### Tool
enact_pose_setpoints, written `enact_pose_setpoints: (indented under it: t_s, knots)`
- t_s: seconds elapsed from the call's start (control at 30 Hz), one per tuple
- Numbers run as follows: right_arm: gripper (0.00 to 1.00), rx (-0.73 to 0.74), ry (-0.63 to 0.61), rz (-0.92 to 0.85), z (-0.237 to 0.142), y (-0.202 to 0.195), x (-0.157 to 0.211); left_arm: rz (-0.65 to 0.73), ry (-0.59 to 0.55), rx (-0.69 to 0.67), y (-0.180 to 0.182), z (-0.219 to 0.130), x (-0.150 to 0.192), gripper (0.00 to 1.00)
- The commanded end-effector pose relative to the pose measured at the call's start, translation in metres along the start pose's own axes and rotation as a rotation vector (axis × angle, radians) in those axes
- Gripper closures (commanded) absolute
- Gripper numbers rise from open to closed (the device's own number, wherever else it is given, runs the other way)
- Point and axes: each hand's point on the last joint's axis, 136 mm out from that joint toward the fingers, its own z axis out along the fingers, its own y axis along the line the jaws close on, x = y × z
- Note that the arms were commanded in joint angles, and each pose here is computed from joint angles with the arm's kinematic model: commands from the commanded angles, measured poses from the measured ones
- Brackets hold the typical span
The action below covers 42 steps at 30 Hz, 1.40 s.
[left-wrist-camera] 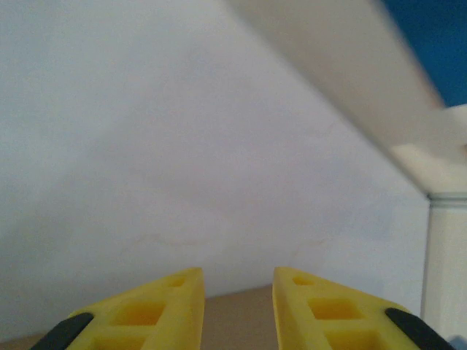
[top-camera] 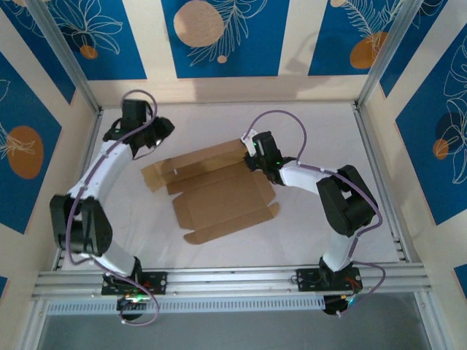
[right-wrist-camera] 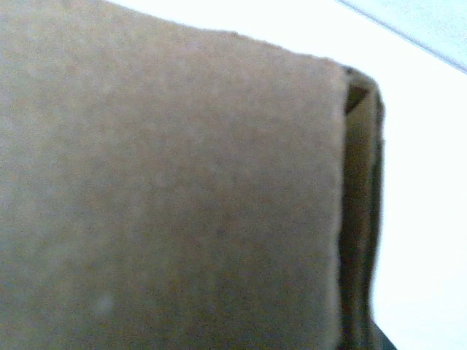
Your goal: Fold the paper box
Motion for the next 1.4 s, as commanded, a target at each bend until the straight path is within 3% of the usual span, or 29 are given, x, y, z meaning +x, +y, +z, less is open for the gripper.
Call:
enact_pose_setpoints:
  t_s: [0.0,0.23,0.67,0.83,1.0,1.37]
  knots:
    - [0.87,-0.001,0.011,-0.008,-0.005,-0.007,-0.004,-0.131,0.234,0.11,0.007,0.022,0.064,0.74]
    - [0.87,0.076,0.052,0.035,0.005,-0.023,-0.004,-0.248,0.407,0.257,-0.011,0.032,0.121,0.78]
    - [0.83,0.244,0.152,0.079,0.026,-0.044,0.001,-0.365,0.59,0.389,-0.048,0.035,0.186,0.82]
    - [0.73,0.173,0.15,0.106,0.023,-0.036,0.002,-0.371,0.573,0.398,-0.049,0.036,0.178,0.82]
    - [0.55,0.01,0.123,0.161,0.011,-0.023,0.005,-0.318,0.521,0.355,-0.042,0.034,0.161,0.81]
    - [0.44,-0.186,0.001,0.238,-0.039,-0.023,-0.009,-0.246,0.399,0.321,-0.048,0.025,0.1,0.76]
